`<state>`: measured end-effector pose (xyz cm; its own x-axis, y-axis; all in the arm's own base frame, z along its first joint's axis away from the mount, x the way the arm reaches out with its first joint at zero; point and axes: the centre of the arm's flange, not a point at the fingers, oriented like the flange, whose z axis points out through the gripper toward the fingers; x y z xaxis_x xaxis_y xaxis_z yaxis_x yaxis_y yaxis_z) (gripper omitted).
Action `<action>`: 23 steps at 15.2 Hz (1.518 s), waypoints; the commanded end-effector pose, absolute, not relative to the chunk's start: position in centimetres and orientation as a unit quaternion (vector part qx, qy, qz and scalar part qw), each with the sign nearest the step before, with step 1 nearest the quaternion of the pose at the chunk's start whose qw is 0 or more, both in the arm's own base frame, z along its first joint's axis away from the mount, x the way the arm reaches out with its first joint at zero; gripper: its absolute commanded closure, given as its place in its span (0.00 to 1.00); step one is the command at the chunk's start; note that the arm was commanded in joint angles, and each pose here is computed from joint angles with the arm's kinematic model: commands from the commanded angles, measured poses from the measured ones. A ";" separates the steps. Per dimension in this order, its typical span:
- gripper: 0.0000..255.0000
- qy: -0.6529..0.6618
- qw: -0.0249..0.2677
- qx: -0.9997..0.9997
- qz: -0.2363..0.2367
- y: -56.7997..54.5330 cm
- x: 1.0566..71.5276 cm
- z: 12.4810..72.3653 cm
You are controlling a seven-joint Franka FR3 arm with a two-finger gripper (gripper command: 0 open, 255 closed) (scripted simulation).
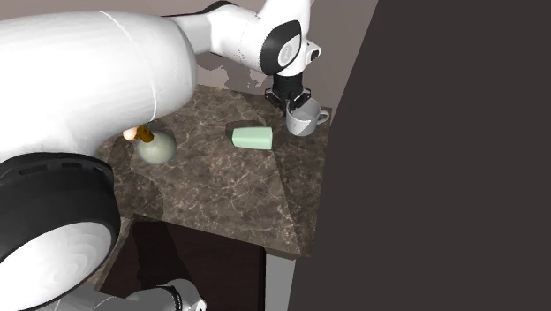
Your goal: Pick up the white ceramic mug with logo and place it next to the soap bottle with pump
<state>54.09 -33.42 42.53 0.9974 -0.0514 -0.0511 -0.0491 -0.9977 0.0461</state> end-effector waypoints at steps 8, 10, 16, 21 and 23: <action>1.00 -0.025 0.022 0.999 -0.026 -33.4 54.0 47.3; 1.00 -0.025 0.022 0.999 -0.026 -33.4 54.0 48.4; 1.00 -0.025 0.022 0.999 -0.026 -33.4 54.0 51.5; 1.00 -0.025 0.022 0.999 -0.026 -28.7 51.6 51.7; 1.00 -0.025 0.022 0.999 -0.026 -26.3 50.4 51.7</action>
<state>50.85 -27.61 51.64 0.9974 -0.0507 -0.0511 -0.0484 -0.9978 0.0455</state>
